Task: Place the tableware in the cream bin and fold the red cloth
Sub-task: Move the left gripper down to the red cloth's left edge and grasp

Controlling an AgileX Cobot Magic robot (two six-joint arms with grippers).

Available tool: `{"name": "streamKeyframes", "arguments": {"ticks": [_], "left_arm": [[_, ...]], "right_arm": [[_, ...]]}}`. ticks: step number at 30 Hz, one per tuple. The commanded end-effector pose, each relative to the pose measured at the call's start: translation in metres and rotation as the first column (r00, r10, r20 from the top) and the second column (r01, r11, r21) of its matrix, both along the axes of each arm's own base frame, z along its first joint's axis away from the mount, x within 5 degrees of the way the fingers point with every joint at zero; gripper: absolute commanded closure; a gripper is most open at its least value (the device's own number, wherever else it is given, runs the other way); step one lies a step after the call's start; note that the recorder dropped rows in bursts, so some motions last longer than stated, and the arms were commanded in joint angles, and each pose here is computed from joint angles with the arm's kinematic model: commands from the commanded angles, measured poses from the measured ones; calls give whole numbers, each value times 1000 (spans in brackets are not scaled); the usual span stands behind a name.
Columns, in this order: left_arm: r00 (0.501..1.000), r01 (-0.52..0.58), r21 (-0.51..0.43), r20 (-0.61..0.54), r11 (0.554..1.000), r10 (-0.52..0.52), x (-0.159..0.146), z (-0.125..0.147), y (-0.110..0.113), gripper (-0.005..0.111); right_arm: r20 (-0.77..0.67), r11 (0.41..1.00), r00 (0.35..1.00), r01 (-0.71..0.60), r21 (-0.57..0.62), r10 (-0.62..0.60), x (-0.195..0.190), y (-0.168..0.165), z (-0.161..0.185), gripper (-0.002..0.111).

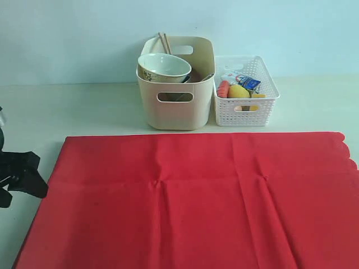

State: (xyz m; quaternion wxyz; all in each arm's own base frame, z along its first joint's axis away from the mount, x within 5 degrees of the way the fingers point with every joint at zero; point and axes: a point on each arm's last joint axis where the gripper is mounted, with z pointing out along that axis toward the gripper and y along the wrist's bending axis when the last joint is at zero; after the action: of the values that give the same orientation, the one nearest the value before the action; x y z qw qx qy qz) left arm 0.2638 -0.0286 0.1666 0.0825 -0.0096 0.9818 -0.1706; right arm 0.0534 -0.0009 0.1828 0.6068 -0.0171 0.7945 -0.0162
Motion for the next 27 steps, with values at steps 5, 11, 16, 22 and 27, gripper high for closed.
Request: {"name": "streamKeyframes", "arguments": {"ticks": [5,11,16,22,27], "left_arm": [[999,-16,-20,-30,1000,15,9,-27,0,36],[999,-20,-8,-47,1000,20,12,-38,1,36],[996,-17,-7,-86,1000,16,12,-50,1,36],[993,-4,-43,-119,999,-1,12,-60,-2,36],[989,10,-100,-145,995,-25,12,-68,-7,36]], "right_arm": [[12,1000,1000,6,-3,-6,0,0,0,108],[12,1000,1000,6,-3,-6,0,0,0,108],[12,1000,1000,6,-3,-6,0,0,0,108],[12,1000,1000,6,-3,-6,0,0,0,108],[12,1000,1000,6,-3,-6,0,0,0,108]]}}
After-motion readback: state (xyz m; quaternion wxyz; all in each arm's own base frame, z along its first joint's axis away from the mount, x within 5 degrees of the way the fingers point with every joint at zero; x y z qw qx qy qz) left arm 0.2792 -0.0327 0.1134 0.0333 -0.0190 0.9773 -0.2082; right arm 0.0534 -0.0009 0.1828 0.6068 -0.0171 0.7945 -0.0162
